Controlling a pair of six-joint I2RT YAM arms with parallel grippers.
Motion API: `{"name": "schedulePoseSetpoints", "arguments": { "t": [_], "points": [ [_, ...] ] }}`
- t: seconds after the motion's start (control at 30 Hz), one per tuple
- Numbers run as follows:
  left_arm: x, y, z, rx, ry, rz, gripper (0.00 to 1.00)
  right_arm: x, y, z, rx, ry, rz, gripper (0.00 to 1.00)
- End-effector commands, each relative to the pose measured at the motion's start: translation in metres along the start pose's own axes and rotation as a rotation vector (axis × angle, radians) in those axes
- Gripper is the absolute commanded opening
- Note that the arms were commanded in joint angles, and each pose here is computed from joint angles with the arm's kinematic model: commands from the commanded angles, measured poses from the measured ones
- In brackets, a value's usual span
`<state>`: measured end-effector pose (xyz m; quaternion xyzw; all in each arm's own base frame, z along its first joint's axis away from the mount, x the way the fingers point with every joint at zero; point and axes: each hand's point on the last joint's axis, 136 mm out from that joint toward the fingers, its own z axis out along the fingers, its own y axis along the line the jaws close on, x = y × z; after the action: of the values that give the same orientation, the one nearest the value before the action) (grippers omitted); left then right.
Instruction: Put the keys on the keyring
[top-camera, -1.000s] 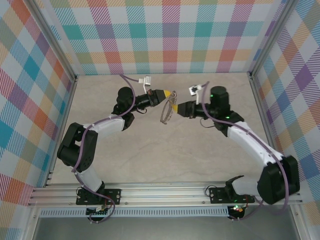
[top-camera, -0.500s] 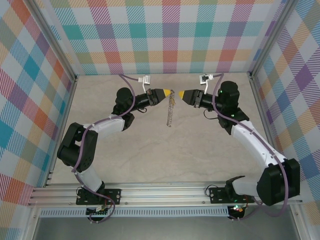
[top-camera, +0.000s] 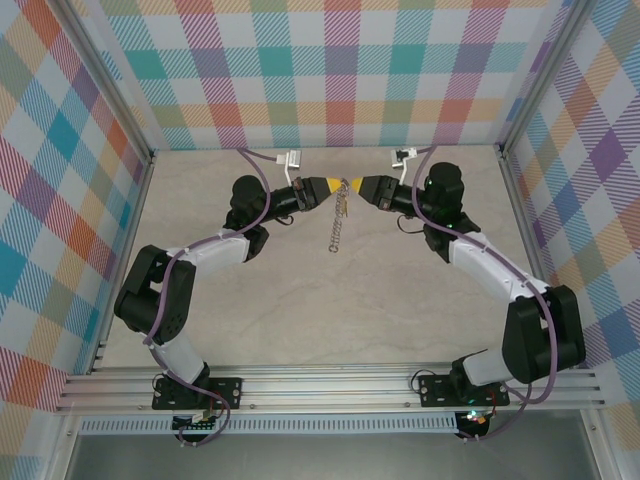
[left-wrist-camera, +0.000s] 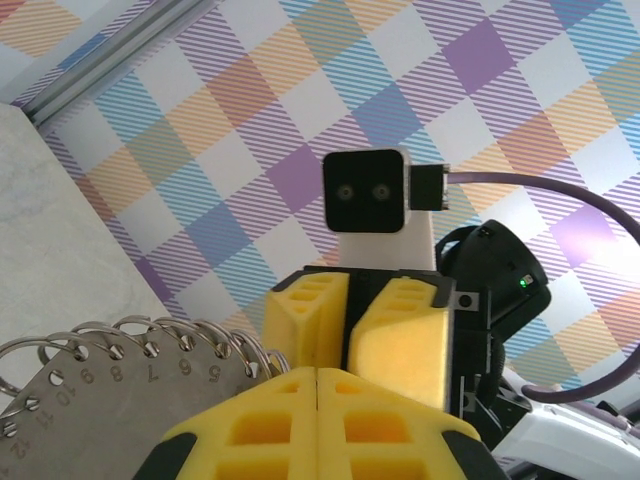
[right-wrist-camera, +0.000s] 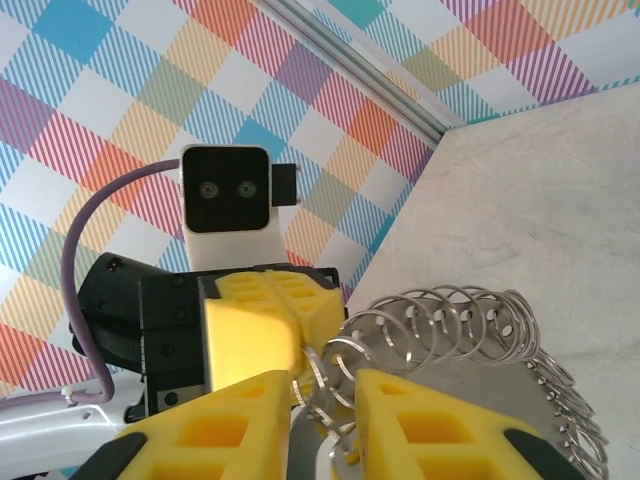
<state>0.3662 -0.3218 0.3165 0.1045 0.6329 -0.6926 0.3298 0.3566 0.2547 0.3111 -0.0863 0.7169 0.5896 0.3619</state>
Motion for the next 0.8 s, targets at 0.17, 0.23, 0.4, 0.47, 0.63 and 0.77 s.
{"name": "schedulePoseSetpoints", "arguments": {
  "t": [0.17,0.23,0.4,0.47,0.63,0.77],
  "points": [
    [-0.001,-0.018,0.003,0.067,0.001,0.055,0.0,0.005,0.016,0.016,-0.087,0.046,-0.032,0.23],
    [-0.002,-0.018,0.003,0.068,0.001,0.055,0.0,0.008,0.019,0.018,-0.097,0.055,-0.039,0.23],
    [-0.001,-0.018,0.003,0.068,0.002,0.053,0.0,0.012,0.022,0.022,-0.104,0.065,-0.047,0.23],
    [-0.001,-0.019,0.003,0.07,0.003,0.055,0.0,0.012,0.021,0.022,-0.103,0.065,-0.047,0.21],
    [-0.001,-0.017,0.003,0.066,0.002,0.052,0.0,0.011,0.023,0.019,-0.099,0.053,-0.053,0.22],
    [-0.001,-0.017,0.003,0.064,-0.001,0.051,0.0,0.01,0.025,0.018,-0.094,0.047,-0.06,0.14]
  ]
}}
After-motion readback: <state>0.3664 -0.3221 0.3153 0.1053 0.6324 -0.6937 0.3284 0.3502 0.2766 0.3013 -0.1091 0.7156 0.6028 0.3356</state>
